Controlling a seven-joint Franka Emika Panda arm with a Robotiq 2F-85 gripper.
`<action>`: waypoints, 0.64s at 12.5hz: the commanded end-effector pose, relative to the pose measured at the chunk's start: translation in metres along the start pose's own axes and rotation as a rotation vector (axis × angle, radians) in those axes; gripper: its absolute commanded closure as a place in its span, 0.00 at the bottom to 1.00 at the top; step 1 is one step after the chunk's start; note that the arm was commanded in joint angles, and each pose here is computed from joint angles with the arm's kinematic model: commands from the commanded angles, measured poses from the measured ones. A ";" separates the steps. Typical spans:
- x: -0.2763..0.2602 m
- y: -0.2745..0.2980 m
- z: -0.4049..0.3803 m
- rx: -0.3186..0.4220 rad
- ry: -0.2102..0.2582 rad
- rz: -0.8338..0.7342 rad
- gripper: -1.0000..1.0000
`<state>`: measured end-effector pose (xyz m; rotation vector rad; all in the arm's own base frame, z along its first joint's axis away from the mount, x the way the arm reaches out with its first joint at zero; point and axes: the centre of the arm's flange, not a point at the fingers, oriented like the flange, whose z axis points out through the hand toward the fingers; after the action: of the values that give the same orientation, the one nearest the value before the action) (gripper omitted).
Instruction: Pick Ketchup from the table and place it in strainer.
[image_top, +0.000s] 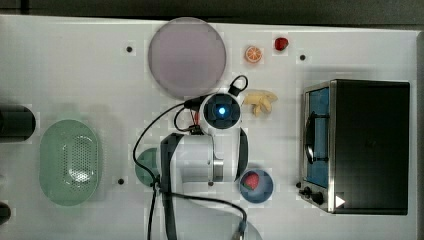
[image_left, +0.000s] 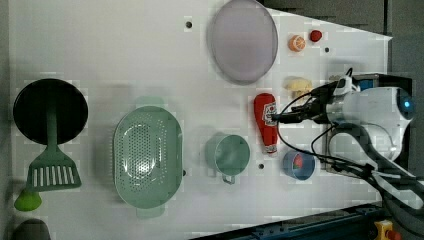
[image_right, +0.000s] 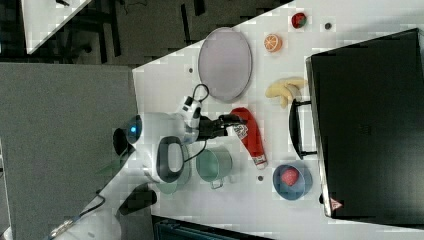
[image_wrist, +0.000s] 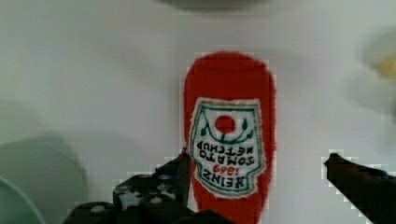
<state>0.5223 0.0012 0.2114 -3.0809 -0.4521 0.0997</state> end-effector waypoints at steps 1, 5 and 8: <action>-0.004 -0.016 0.023 -0.009 0.012 -0.034 0.00; -0.014 -0.019 0.058 0.005 -0.006 0.002 0.04; -0.012 -0.021 0.060 0.005 0.001 -0.001 0.39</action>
<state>0.4853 0.0144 0.1308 -3.0555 -0.4924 0.1842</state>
